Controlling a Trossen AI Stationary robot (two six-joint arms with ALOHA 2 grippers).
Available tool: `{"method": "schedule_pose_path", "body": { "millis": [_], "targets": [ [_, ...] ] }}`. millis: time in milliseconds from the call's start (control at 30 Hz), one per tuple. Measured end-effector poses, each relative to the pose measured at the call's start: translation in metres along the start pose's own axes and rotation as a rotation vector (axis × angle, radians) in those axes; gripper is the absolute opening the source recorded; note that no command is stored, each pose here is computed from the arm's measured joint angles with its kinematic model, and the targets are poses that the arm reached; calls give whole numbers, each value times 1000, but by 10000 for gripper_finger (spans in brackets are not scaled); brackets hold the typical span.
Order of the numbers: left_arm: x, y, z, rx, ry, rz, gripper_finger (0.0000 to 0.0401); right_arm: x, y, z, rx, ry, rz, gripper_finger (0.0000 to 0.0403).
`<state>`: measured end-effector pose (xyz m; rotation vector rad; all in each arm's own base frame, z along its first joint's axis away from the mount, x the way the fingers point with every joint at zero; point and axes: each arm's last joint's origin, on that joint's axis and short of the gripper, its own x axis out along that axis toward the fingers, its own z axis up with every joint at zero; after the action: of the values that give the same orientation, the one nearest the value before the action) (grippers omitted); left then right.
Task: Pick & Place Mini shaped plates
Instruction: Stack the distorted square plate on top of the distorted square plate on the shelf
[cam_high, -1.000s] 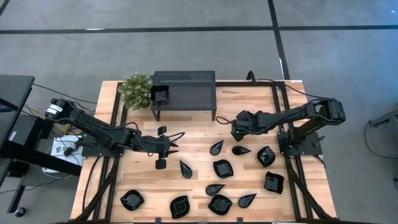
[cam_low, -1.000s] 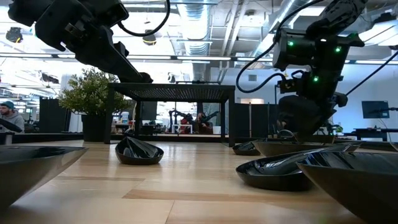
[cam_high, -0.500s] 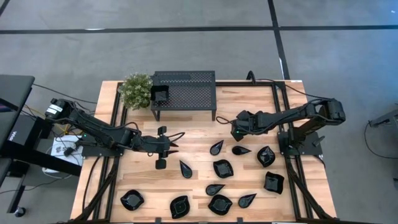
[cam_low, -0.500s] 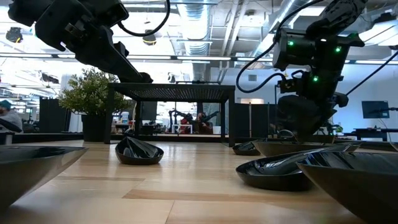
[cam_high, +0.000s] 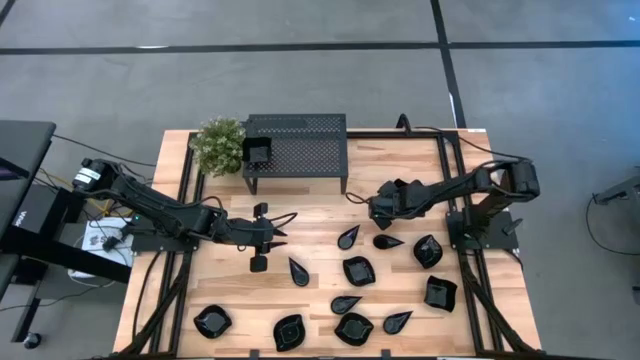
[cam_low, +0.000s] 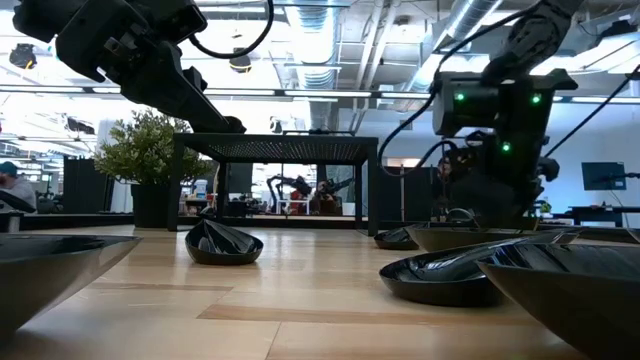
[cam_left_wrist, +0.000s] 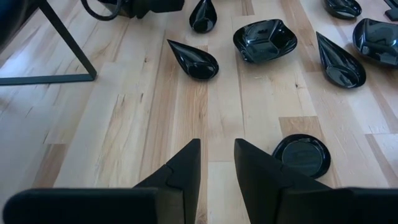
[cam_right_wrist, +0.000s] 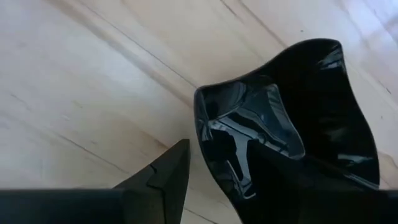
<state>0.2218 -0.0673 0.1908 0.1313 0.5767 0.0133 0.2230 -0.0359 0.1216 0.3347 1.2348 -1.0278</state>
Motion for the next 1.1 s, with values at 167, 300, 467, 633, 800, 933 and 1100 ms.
{"method": "schedule_pose_path", "body": {
  "millis": [167, 300, 467, 633, 800, 933, 1100],
  "targets": [
    [0, 0, 0, 0, 0, 0, 99, -5, 0, 6, 4, 2, 9, 139],
    [0, 0, 0, 0, 0, 0, 99, -13, 1, 13, -7, -33, 45, 106],
    [0, 0, 0, 0, 0, 0, 99, -12, -1, 13, -13, 3, 72, 24],
    [0, 0, 0, 0, 0, 0, 99, -11, -2, 15, -5, 11, 77, 12],
    [0, 0, 0, 0, 0, 0, 99, -24, 4, 22, -16, 30, 117, 5],
    [0, 0, 0, 0, 0, 0, 99, -54, 18, 35, -52, -30, 175, 2],
    [0, 0, 0, 0, 0, 0, 99, -104, 46, 43, -153, -172, 313, 2]
  ]
}}
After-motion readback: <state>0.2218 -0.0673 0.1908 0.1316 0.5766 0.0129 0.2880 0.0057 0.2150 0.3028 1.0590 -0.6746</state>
